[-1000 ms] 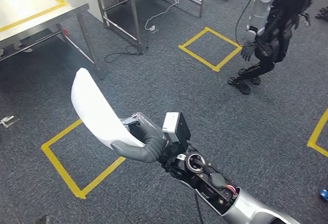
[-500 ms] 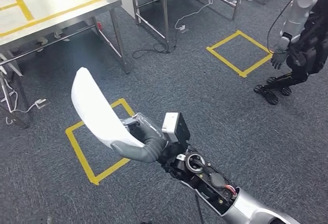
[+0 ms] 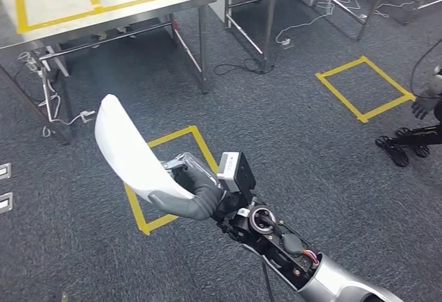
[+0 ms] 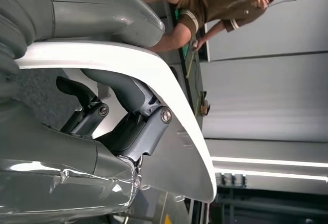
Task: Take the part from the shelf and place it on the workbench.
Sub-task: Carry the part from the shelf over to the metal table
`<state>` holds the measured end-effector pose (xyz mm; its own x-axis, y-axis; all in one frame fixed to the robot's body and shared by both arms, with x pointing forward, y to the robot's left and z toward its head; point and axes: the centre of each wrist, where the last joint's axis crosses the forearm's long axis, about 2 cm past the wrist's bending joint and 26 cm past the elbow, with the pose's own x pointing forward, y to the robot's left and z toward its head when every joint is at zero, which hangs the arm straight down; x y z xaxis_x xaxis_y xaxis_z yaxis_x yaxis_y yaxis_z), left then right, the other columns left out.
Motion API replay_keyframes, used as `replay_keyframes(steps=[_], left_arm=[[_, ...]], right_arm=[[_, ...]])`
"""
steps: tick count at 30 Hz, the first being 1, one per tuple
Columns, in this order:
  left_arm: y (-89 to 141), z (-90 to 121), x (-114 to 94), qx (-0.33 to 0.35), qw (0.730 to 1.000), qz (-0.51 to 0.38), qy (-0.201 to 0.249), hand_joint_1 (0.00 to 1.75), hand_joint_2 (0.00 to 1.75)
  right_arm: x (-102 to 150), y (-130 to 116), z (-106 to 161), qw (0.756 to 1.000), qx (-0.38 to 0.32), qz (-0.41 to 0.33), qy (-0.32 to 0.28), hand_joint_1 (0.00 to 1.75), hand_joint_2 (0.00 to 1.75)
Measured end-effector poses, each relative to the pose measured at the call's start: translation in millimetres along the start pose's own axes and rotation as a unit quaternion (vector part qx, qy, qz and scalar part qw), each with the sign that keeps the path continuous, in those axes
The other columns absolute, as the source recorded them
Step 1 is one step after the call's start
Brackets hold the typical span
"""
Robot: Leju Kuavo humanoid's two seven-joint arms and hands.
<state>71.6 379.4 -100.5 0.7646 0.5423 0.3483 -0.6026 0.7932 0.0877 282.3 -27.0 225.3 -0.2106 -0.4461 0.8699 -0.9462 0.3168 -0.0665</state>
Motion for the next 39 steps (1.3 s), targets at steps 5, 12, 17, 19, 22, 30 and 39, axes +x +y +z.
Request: replay_keyframes(steps=[5,12,17,19,22,30,39], left_arm=[[-0.4,0.1,-0.6,0.0,1.0,0.0,0.001,0.0,1.75],[1.7,0.2,-2.7,0.002,1.0,0.0,0.003,0.0,1.75],[1.1,-0.1,0.0,0.002,1.0,0.001,0.001,0.0,1.75],[1.6,0.0,-0.4,0.003,1.0,0.001,0.001,0.0,1.75],[1.8,-0.3,1.4,0.003,1.0,0.001,-0.001,0.0,1.75],[2.9,-0.2,0.4,0.005,1.0,0.002,0.001,0.0,1.75],[1.0,-0.1,0.5,0.003,1.0,0.0,0.0,0.0,1.75]], right_arm=[[-0.6,0.7,0.3,1.0,0.0,-0.001,0.002,1.75,1.75],[0.7,1.7,-2.3,1.0,0.005,-0.002,-0.001,1.75,1.75],[0.7,2.2,-3.1,1.0,0.006,-0.002,-0.001,1.75,1.75],[0.5,2.5,-3.1,1.0,0.007,-0.002,-0.001,1.75,1.75],[1.0,2.4,-3.7,1.0,0.009,-0.001,-0.002,1.75,1.75],[1.2,2.4,-4.4,1.0,0.013,-0.001,-0.003,1.75,1.75],[-0.7,1.5,-2.1,1.0,0.008,-0.001,0.001,1.75,1.75]])
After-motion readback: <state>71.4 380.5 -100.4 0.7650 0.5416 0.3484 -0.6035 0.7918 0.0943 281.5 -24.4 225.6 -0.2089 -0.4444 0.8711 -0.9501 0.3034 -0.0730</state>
